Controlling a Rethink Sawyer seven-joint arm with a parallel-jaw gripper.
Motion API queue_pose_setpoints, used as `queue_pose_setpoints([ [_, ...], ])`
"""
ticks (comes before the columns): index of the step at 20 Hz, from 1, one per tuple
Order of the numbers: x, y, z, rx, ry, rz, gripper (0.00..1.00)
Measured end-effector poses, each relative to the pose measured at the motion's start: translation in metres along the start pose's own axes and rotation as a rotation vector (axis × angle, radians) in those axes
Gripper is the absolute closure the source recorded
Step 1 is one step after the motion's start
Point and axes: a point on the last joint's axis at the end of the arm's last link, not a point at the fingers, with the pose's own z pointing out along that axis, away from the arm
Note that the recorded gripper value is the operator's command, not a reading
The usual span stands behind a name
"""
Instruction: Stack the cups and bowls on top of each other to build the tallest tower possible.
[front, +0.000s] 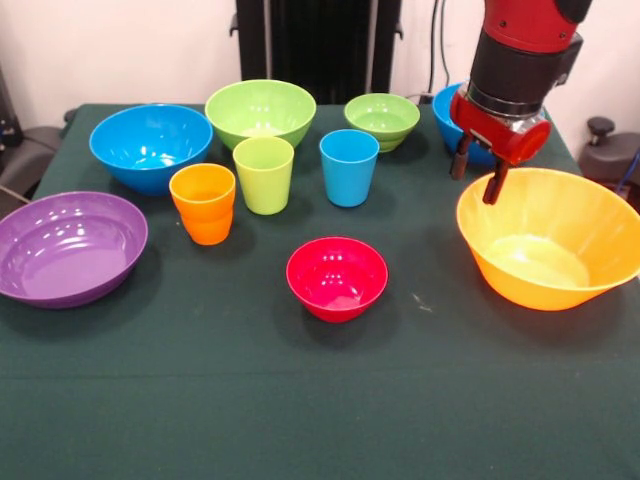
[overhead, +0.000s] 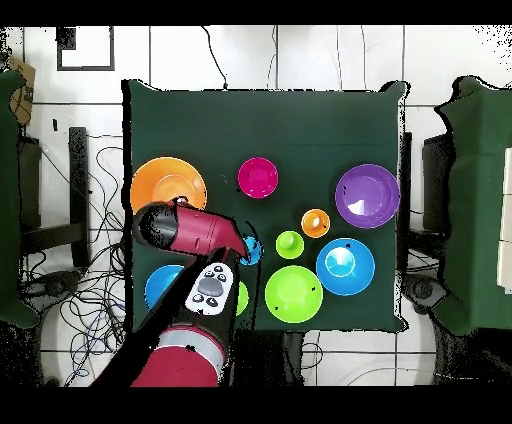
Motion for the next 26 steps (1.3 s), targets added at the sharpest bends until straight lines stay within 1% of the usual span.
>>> queue_pose_setpoints([
  [5, 0.003, -0.001, 0.008, -0.010, -0.001, 0.001, 0.00],
  [11, 0.000, -0.005, 0.027, -0.020, -0.018, 0.007, 0.00],
  [16, 0.003, -0.008, 0.042, -0.021, -0.027, 0.005, 0.00],
  [21, 0.005, -0.007, 0.045, -0.025, -0.023, 0.005, 0.00],
  [26, 0.008, -0.003, 0.046, -0.035, -0.002, 0.006, 0.00],
])
